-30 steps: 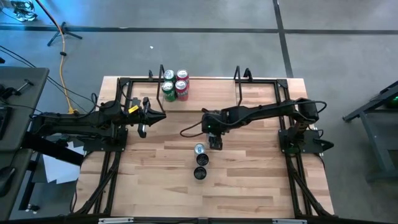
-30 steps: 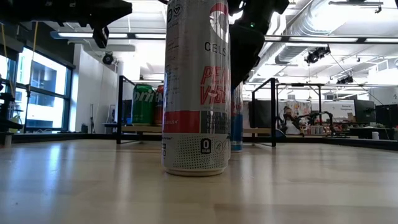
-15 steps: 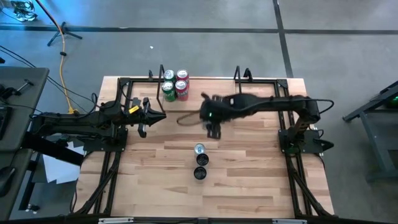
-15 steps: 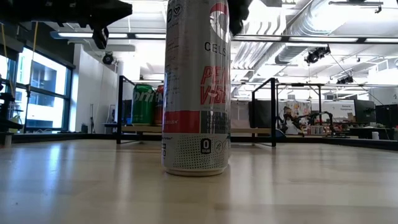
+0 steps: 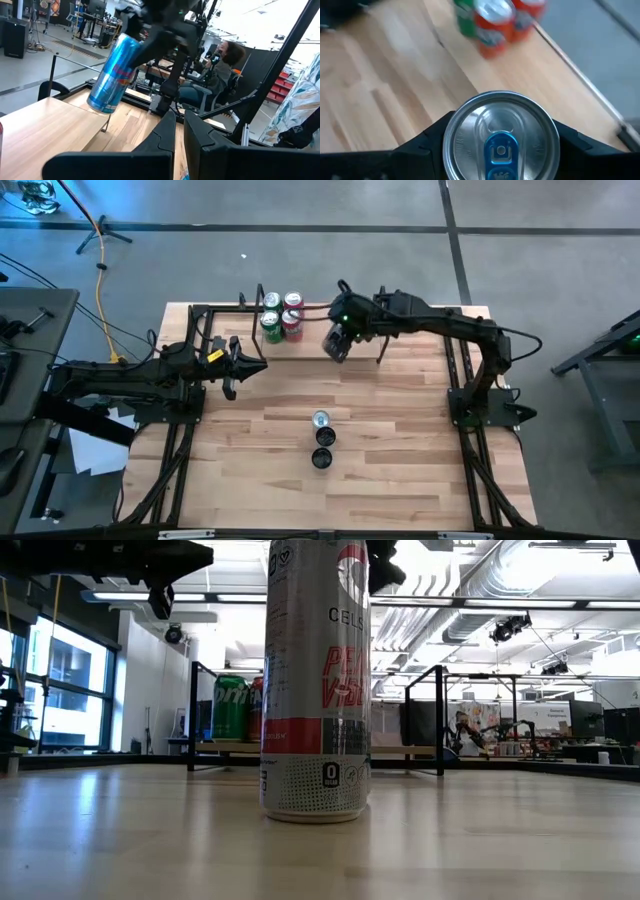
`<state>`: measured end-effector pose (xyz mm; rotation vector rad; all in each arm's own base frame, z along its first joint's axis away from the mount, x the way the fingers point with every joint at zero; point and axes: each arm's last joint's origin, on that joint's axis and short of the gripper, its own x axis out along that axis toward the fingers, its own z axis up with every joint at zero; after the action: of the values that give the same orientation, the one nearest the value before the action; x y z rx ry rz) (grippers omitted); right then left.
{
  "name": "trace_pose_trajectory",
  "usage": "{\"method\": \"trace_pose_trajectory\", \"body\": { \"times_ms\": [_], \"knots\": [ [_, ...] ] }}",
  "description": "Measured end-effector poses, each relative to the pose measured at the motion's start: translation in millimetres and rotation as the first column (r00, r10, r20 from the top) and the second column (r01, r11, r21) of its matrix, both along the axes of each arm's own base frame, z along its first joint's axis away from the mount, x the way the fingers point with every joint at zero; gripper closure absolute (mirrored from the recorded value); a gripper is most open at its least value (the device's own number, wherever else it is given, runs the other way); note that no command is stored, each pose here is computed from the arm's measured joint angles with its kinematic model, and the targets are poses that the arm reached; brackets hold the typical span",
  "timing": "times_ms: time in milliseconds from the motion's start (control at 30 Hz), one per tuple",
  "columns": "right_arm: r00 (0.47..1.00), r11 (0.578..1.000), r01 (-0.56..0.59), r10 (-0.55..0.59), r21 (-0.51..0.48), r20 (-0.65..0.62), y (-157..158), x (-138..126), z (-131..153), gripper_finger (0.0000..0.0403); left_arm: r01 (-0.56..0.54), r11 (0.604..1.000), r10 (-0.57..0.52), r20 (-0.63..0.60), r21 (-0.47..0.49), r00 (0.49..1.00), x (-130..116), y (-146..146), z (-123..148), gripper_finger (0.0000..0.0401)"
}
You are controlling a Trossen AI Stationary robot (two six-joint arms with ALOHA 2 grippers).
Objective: Place canned beverage on shelf
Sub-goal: Put the top blue soda can on the shelf
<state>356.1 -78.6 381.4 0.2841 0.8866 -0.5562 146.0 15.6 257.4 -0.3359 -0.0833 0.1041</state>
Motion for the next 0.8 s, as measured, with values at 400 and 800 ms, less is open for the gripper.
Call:
{"method": "trace_pose_trajectory", "body": {
  "times_ms": [400,800],
  "knots": [
    [0.951,0.952,0.278,-0.254,0.130,-0.179,-68.5,-7.8,-39.4,0.0186,-0.002,1.000,0.002,0.004,-0.022,1.000,0.0,0.0,0.2,0.0401],
    [0.934,0.943,0.295,-0.251,0.151,-0.256,-85.2,26.6,-94.3,0.0186,-0.001,1.000,0.001,0.004,-0.025,1.000,0.0,0.0,0.1,0.0401]
  ]
}}
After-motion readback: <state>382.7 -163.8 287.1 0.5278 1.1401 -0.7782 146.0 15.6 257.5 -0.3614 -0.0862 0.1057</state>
